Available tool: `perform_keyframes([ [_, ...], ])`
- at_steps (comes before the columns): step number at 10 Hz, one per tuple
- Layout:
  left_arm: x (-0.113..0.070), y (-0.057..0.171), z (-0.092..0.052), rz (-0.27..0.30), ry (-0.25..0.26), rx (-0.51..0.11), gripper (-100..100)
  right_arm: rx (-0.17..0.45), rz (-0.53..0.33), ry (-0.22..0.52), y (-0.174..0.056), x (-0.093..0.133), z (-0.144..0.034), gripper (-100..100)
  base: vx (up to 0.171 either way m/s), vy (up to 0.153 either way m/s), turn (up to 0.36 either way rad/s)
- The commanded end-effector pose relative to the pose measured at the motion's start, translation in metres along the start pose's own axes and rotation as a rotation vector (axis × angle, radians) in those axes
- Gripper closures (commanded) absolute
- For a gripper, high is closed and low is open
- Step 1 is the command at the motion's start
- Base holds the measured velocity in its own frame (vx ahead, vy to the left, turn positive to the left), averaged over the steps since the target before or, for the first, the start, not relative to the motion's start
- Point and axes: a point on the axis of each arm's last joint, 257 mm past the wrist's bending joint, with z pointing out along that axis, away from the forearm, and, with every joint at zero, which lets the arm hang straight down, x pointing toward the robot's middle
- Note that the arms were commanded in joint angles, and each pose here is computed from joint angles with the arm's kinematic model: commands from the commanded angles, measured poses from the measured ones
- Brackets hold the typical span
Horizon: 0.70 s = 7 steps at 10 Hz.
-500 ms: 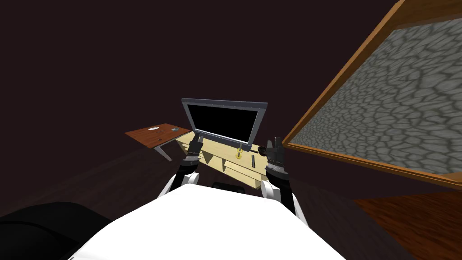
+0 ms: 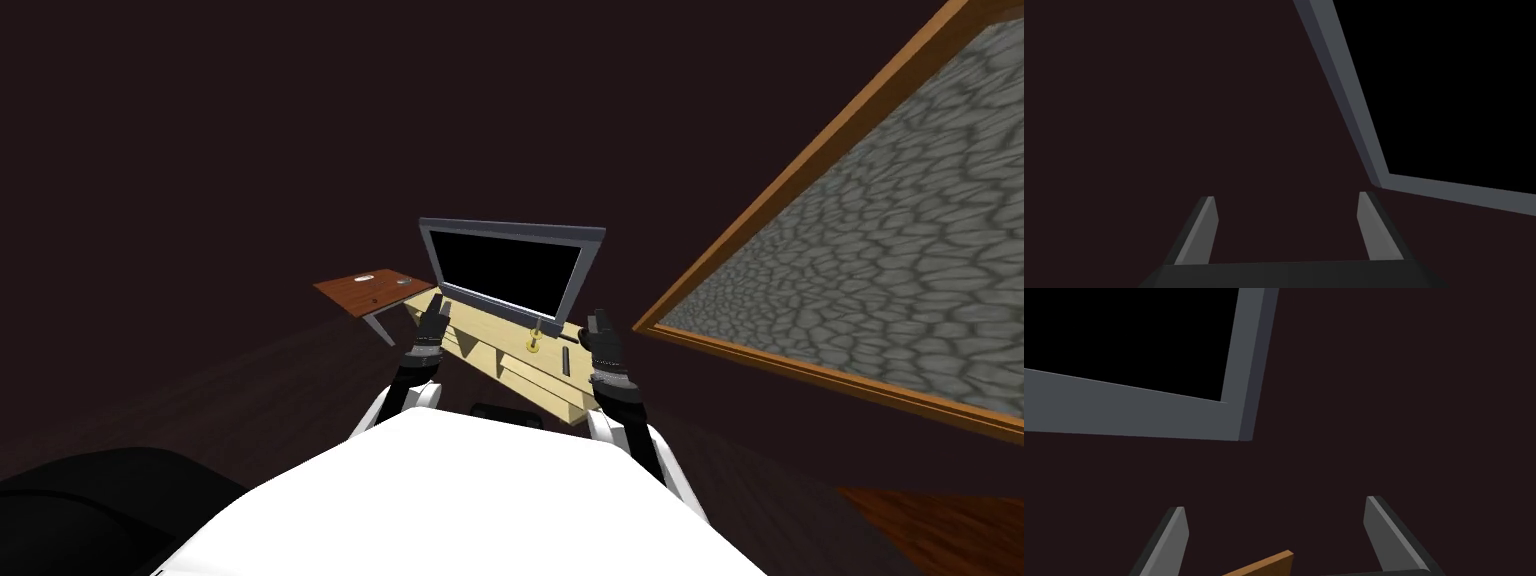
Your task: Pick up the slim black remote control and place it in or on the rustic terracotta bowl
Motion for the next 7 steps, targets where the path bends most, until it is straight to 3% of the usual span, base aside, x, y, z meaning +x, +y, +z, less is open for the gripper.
perform_keyframes([
  [1,0.0,0.0,0.0,0.0,0.0,0.0,0,0.01,-0.064,0.061,-0.008,0.01,-0.005,-100,-0.031,-0.064,0.233],
  [5,0.0,0.0,0.0,0.0,0.0,0.0,0,0.046,-0.233,0.224,-0.037,0.037,-0.03,-100,-0.036,-0.082,0.35],
  [7,0.0,0.0,0.0,0.0,0.0,0.0,0,0.053,-0.293,0.279,-0.046,0.047,-0.04,-100,-0.029,-0.054,0.181],
])
